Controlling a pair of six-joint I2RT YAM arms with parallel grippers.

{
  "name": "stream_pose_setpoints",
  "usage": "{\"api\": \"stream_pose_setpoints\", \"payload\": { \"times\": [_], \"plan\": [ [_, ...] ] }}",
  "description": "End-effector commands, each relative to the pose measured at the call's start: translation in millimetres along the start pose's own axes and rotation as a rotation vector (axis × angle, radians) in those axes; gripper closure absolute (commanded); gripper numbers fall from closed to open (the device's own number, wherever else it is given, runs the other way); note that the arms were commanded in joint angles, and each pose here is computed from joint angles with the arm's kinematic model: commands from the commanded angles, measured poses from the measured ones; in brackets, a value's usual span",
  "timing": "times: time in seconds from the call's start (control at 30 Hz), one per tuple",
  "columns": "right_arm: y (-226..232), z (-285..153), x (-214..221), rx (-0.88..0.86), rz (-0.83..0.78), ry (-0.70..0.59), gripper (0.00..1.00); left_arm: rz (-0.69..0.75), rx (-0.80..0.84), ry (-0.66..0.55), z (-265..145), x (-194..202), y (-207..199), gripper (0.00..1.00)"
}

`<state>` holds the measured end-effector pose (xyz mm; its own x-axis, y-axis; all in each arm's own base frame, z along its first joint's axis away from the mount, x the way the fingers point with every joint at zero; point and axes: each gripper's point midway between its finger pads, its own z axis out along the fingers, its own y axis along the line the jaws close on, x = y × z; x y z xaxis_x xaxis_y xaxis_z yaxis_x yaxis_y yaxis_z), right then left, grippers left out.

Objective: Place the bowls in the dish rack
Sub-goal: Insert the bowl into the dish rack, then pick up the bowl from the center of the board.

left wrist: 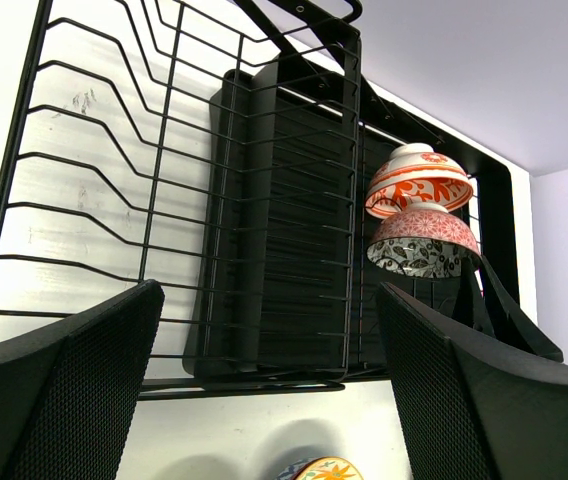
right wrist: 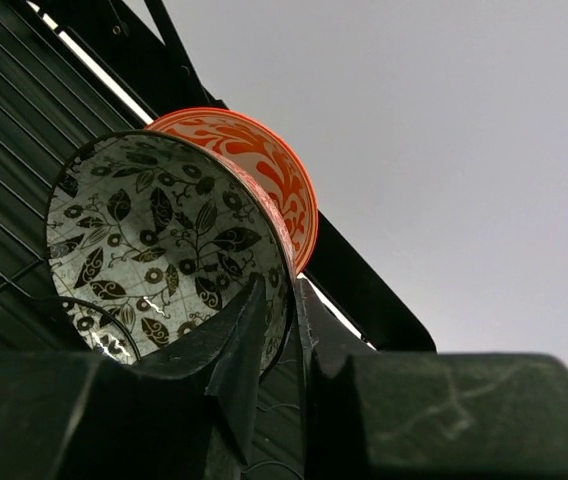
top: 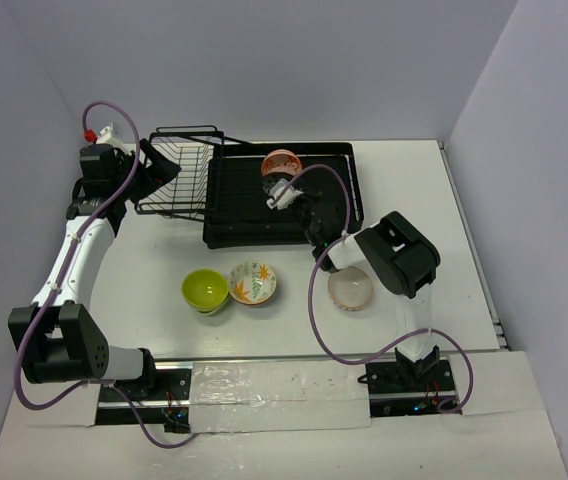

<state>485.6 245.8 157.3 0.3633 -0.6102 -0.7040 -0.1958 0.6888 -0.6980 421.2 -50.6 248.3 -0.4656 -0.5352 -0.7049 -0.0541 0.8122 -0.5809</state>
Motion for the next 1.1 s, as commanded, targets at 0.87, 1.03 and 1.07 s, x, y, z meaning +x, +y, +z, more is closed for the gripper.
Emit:
{"api": "stream_pose_setpoints", "payload": {
  "times": [0.87,1.03,1.07],
  "plan": [
    [-47.2,-16.9,-29.4,0.124,0.170,-0.087,0.53,0.009,0.043,-0.051,-7.2,-20.0,-12.0,0.08],
    [-62.7,-26.7,-40.8,0.150,0.204,-0.097,0.51,0.007,0.041,-0.062,-9.8,-23.2,-11.0,0.08],
    [-62.9,-28.7,-40.6,0.146,0.211,-0.091,0.51,0.007,0.041,-0.065,-10.5,-23.7,-11.3,0.08]
  ]
}}
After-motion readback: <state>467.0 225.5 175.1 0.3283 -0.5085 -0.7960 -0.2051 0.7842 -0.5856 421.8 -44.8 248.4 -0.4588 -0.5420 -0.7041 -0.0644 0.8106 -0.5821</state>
